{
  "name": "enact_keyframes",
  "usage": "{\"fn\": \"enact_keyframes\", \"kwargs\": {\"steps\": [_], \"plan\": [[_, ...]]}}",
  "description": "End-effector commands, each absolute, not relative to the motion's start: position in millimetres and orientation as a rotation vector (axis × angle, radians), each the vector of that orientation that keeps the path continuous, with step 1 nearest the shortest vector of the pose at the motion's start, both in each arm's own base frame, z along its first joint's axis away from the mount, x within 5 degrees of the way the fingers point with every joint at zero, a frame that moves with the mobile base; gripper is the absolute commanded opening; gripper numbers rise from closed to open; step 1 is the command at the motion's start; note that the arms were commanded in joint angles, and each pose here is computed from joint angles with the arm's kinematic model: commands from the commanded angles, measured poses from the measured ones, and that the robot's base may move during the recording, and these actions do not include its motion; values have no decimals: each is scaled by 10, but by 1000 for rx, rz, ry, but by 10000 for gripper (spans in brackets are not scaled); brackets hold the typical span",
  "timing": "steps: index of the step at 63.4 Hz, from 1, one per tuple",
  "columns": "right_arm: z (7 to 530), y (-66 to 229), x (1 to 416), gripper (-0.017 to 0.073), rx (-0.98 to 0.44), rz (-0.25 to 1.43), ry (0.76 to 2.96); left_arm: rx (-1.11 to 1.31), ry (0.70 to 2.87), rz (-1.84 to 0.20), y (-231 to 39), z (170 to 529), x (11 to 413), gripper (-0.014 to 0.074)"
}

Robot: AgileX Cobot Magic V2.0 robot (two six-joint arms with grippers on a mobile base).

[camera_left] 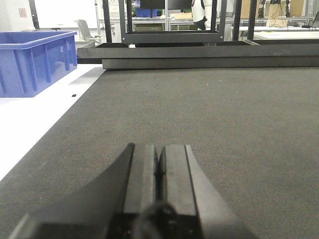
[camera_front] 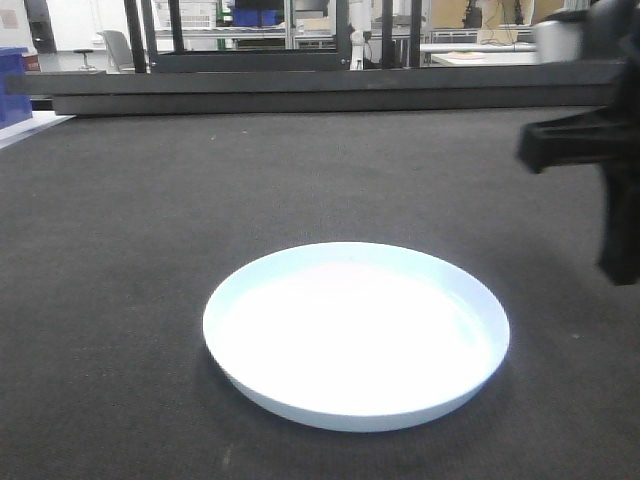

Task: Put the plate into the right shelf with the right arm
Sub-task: 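Lower the right gripper onto the rim of the white plate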

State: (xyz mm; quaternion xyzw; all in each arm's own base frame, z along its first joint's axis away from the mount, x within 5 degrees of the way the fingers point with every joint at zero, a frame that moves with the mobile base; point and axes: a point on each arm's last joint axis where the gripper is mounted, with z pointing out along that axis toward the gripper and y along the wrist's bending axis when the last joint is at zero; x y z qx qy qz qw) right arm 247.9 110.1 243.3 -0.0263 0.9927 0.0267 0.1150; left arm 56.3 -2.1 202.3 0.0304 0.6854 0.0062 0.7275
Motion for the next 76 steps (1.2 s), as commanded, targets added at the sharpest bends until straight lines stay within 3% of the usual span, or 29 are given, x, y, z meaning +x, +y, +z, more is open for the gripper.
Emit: {"fn": "enact_keyframes", "kwargs": {"steps": [1, 5, 10, 22, 43, 47, 67, 76], "plan": [[2539, 1247, 2621, 310, -114, 96, 2858, 49, 1428, 17, -9, 2071, 556, -47], [2503, 1347, 2696, 423, -125, 113, 2872, 49, 1428, 17, -9, 2071, 556, -47], [2475, 1466, 2742, 486, -125, 153, 2901, 49, 1428, 17, -9, 2071, 556, -47], [2387, 1615, 2784, 486, -93, 244, 2934, 49, 1428, 17, -9, 2071, 556, -47], [2283, 1646, 2831, 481, 26, 257, 2949, 49, 1428, 17, -9, 2071, 556, -47], [2257, 1646, 2828, 444, 53, 249, 2969, 49, 1428, 17, -9, 2071, 556, -47], [2239, 1656, 2843, 42, 66, 249, 2975, 49, 1428, 17, -9, 2071, 556, -47], [2386, 1620, 2797, 55, 55, 265, 2945, 49, 1428, 17, -9, 2071, 556, -47]]}}
